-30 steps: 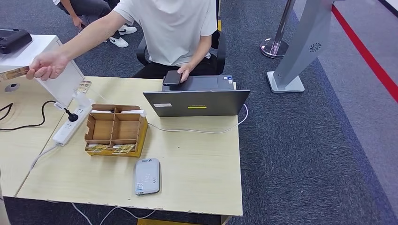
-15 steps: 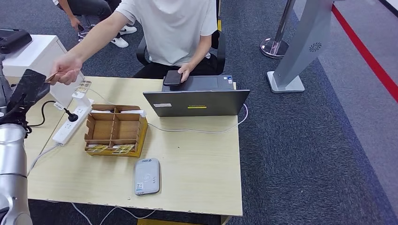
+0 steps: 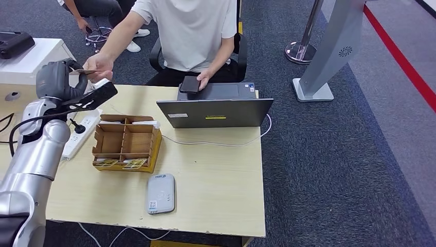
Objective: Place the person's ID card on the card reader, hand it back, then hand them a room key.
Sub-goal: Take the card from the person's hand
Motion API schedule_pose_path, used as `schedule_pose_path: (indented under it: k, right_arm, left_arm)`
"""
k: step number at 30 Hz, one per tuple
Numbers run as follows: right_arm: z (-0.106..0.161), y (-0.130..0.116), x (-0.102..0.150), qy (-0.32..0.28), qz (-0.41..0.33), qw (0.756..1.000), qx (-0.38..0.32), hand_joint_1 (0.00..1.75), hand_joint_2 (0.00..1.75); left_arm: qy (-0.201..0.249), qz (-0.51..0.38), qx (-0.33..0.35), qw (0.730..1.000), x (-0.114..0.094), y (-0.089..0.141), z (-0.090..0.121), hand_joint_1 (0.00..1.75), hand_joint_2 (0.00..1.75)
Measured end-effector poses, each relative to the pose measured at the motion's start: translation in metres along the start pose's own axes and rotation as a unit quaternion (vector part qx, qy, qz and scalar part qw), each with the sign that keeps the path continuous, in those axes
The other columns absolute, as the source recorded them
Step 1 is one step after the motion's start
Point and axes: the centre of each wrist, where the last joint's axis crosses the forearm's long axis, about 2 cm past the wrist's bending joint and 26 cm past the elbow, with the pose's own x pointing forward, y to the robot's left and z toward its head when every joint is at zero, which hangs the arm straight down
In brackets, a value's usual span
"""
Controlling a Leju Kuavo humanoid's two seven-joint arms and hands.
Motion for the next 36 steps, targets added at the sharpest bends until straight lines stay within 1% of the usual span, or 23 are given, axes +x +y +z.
schedule_pose_path:
  k: [6,10,15,18,21,26,28,30,33,36]
  right_arm:
    - [0.0,0.0,0.0,0.002,0.006,1.0,0.0,0.0,1.75]
    - [0.0,0.0,0.0,0.002,0.01,1.0,0.001,0.0,1.75]
    - [0.0,0.0,0.0,0.003,0.011,1.0,0.0,0.0,1.75]
    - [0.0,0.0,0.0,0.003,0.011,1.0,0.0,0.0,1.75]
    - [0.0,0.001,0.0,0.006,0.009,1.0,-0.001,0.0,1.75]
    - [0.001,0.004,0.001,0.008,-0.001,1.0,-0.009,0.0,1.75]
    - [0.002,0.006,0.002,0.009,-0.006,1.0,-0.011,0.0,1.75]
    - [0.002,0.007,0.002,0.011,-0.009,1.0,-0.01,0.0,1.75]
    - [0.003,0.008,0.002,0.012,-0.013,1.0,-0.009,0.0,1.75]
    - [0.003,0.008,0.001,0.014,-0.017,1.0,-0.009,0.0,1.75]
  left_arm:
    - [-0.076,-0.089,-0.004,0.993,0.04,-0.009,-0.007,1.75,1.75]
    - [-0.114,-0.133,0.001,0.985,0.065,-0.018,-0.005,1.75,1.75]
    - [-0.136,-0.131,0.005,0.982,0.083,-0.025,-0.002,1.75,1.75]
    - [-0.159,-0.109,0.006,0.981,0.094,-0.03,0.008,1.75,1.75]
    - [-0.191,-0.088,0.006,0.978,0.11,-0.035,0.034,1.75,1.75]
    - [-0.249,-0.078,0.024,0.965,0.139,-0.038,0.102,1.75,1.75]
    - [-0.271,-0.078,0.039,0.959,0.148,-0.035,0.129,1.75,1.75]
    - [-0.288,-0.074,0.054,0.953,0.155,-0.03,0.151,1.75,1.75]
    - [-0.304,-0.062,0.069,0.948,0.161,-0.021,0.174,1.75,1.75]
    - [-0.311,-0.053,0.075,0.946,0.164,-0.014,0.188,1.75,1.75]
